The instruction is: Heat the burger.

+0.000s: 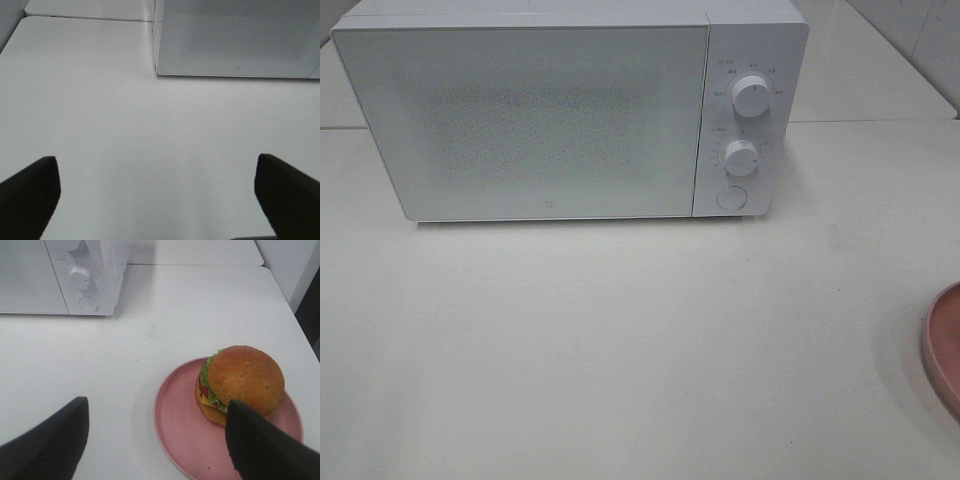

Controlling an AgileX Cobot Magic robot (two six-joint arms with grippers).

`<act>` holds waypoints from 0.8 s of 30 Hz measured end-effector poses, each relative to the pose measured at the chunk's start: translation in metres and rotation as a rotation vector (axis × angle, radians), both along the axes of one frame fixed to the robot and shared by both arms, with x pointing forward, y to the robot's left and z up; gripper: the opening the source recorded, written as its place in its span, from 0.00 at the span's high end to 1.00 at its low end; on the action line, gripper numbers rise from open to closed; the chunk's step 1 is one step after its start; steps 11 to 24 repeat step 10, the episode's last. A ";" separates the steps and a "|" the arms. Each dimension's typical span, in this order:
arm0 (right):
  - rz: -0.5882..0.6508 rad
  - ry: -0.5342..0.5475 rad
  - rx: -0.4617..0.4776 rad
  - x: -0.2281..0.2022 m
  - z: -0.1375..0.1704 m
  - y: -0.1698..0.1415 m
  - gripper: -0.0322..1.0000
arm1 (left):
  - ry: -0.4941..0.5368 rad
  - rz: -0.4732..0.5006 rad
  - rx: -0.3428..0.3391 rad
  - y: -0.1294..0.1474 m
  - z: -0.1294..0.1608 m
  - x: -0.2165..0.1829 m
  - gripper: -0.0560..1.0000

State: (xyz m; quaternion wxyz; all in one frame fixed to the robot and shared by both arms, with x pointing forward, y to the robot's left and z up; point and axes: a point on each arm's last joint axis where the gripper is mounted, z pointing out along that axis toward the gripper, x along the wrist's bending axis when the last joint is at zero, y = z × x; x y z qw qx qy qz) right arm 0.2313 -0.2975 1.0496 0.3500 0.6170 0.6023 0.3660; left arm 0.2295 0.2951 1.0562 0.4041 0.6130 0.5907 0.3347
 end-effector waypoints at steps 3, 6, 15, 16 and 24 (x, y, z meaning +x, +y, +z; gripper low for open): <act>0.000 0.000 0.000 0.000 0.000 0.000 0.24 | 0.000 0.000 0.000 0.000 0.000 0.000 0.03; 0.000 0.000 0.000 0.000 0.000 0.000 0.24 | 0.000 0.000 0.000 0.000 0.000 0.000 0.03; 0.000 0.000 0.000 0.000 0.000 0.000 0.24 | 0.000 0.000 0.000 0.000 0.000 0.000 0.03; 0.000 0.000 0.000 0.000 0.000 0.000 0.24 | 0.000 0.000 0.000 0.000 0.000 0.000 0.03; 0.000 0.000 0.000 0.000 0.000 0.000 0.24 | 0.000 0.000 0.000 0.000 0.000 0.000 0.03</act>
